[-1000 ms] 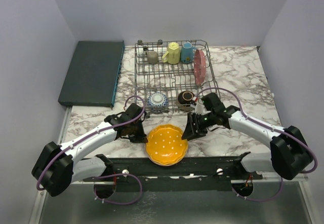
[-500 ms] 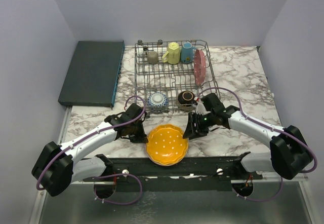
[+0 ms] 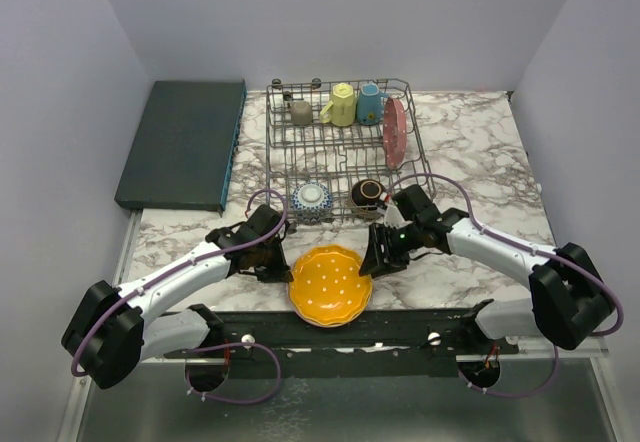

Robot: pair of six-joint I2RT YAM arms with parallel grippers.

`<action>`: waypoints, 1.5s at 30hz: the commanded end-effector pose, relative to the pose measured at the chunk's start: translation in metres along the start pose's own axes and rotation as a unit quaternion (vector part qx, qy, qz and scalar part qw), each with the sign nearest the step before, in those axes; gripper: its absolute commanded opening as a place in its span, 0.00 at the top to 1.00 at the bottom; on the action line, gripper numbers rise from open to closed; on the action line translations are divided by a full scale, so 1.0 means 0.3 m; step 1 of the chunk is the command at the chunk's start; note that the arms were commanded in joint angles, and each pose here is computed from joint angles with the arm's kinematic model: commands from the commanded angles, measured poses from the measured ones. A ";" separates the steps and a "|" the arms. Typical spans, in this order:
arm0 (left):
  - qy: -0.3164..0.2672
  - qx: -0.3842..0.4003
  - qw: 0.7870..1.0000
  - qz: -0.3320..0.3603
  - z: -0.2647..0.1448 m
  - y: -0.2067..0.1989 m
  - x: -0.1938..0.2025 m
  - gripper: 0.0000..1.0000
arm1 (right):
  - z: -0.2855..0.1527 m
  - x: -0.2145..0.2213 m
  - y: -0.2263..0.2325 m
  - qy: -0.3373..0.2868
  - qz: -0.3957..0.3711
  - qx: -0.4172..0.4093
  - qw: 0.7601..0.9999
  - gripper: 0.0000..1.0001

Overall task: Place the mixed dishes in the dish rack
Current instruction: Pick up the plate at the center of the board.

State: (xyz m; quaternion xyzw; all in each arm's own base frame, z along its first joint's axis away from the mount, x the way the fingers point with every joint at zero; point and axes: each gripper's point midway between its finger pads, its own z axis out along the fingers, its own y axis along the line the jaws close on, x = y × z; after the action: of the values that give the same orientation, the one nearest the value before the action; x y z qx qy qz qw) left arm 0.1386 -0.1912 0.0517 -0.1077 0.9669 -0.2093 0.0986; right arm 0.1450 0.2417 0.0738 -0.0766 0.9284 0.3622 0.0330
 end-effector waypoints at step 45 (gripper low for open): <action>0.029 0.045 0.998 0.034 0.062 -0.122 0.036 1.00 | 0.080 0.006 -0.004 0.019 -0.006 0.016 1.000 0.50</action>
State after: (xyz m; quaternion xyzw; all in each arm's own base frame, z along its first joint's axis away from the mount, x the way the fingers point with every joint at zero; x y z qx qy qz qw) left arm 0.1357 -0.2110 0.0447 -0.0749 0.9705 -0.2144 0.0812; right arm 0.1436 0.2445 0.0530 -0.0721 0.9426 0.3256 0.0149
